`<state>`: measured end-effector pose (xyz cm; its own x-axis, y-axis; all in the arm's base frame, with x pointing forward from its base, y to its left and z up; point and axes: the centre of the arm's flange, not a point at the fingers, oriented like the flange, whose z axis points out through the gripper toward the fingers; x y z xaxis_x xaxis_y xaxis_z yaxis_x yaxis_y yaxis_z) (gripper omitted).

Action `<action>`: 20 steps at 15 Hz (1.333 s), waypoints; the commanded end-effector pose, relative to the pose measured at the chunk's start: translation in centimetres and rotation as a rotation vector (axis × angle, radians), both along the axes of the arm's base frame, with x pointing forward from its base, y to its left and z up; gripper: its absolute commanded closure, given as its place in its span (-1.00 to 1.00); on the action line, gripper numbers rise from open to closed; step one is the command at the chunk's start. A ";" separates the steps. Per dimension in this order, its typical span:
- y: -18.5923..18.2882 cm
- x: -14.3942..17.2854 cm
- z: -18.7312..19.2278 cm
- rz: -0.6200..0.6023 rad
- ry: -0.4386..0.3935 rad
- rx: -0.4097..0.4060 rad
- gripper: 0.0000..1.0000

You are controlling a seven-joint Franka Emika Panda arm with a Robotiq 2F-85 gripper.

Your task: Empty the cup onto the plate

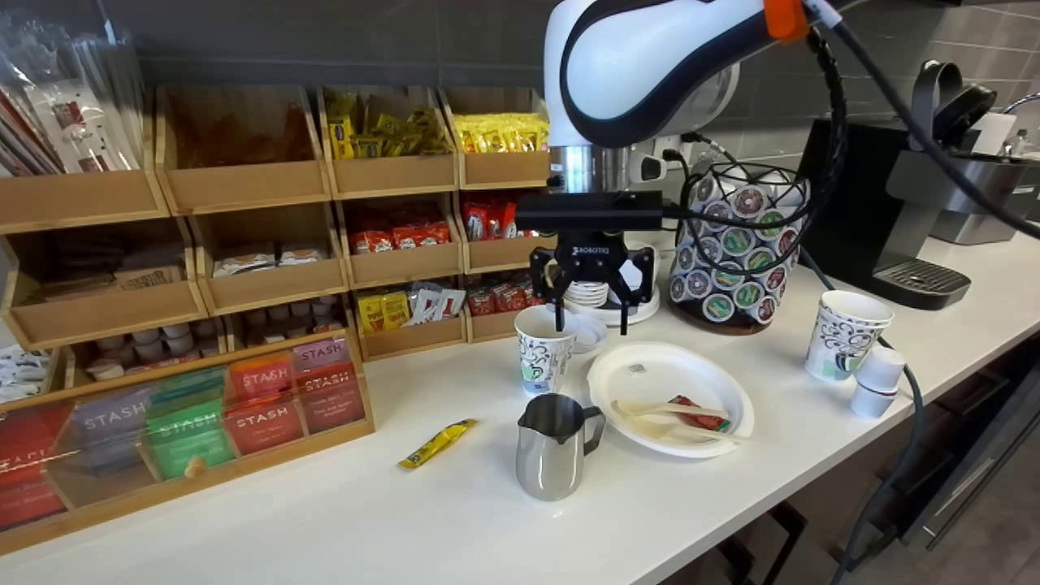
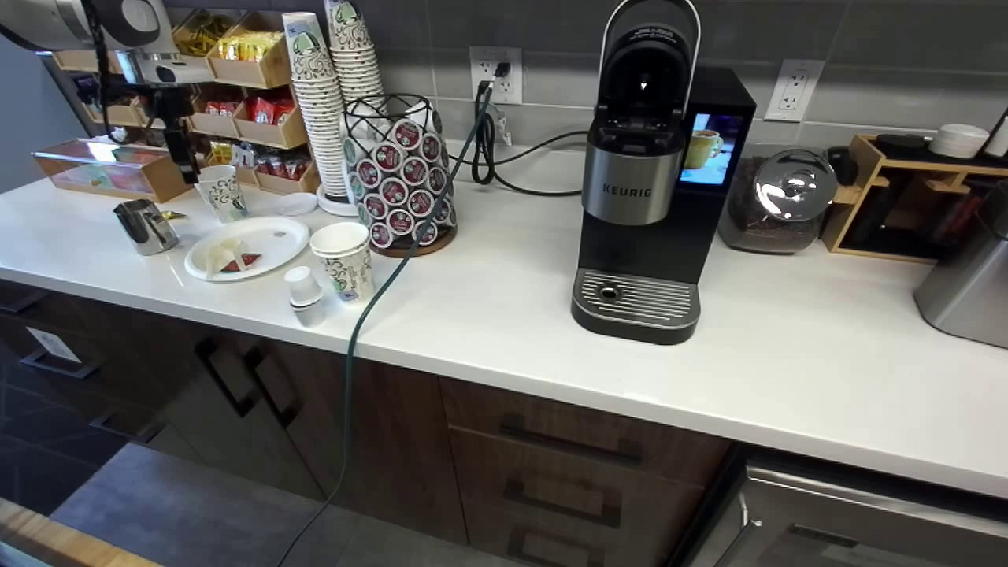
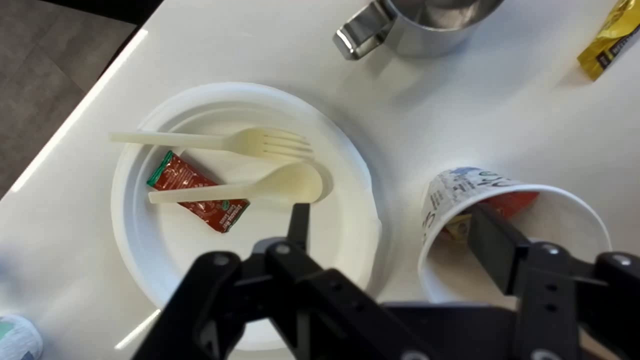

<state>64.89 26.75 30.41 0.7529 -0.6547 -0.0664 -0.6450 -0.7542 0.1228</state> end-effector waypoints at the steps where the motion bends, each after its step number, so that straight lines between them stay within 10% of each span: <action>1: 1.3 2.9 -1.0 -0.064 0.045 0.010 -0.62; 5: 1.1 4.0 -2.0 -0.116 0.070 0.029 -0.51; 14: 1.0 4.6 -2.9 -0.174 0.084 0.045 0.91; 20: 1.0 2.8 0.0 -0.192 0.016 0.056 0.98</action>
